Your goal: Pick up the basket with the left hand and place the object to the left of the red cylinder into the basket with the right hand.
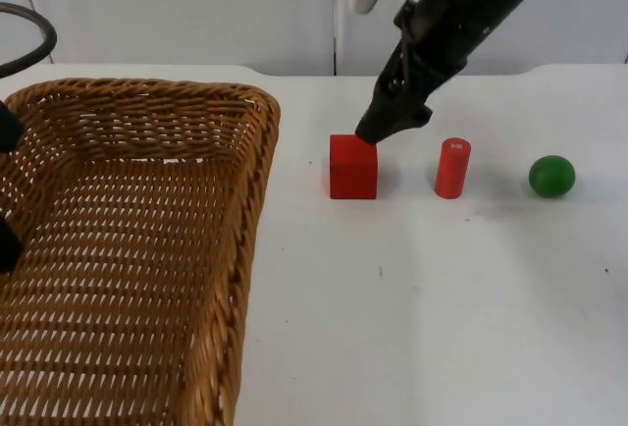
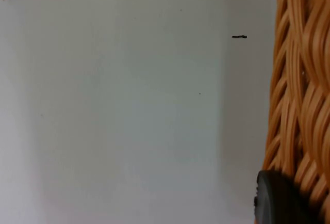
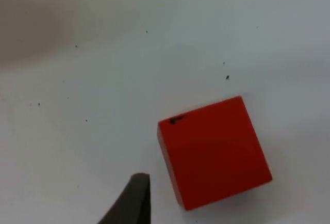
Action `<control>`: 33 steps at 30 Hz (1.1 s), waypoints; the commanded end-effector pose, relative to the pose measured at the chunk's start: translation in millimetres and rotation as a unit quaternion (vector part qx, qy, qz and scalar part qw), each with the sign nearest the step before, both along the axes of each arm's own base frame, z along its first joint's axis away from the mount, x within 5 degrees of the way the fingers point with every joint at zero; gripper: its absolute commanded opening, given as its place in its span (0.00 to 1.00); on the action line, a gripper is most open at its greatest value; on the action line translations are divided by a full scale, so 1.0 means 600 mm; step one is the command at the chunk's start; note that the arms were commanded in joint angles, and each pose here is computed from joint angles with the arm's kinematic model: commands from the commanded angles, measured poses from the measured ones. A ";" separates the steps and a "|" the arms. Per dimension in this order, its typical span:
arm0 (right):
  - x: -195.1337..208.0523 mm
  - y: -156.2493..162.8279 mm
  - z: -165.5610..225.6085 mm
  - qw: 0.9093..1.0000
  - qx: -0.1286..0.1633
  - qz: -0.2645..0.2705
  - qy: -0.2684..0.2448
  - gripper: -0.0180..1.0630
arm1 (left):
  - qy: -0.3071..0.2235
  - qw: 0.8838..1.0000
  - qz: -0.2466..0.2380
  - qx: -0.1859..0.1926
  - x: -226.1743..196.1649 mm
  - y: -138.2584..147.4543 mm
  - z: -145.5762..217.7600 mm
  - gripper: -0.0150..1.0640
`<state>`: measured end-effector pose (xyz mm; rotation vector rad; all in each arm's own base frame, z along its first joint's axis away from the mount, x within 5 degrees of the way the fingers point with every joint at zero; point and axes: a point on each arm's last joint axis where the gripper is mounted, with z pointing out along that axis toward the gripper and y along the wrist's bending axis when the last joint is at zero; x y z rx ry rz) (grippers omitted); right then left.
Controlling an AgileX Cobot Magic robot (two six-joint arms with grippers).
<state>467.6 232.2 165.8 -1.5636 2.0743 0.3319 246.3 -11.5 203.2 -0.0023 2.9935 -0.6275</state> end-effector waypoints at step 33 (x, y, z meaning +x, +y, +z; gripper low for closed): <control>0.009 0.050 -0.137 0.999 0.005 0.036 0.008 0.99 | -0.004 1.000 0.008 -0.015 0.001 -0.003 0.008 0.01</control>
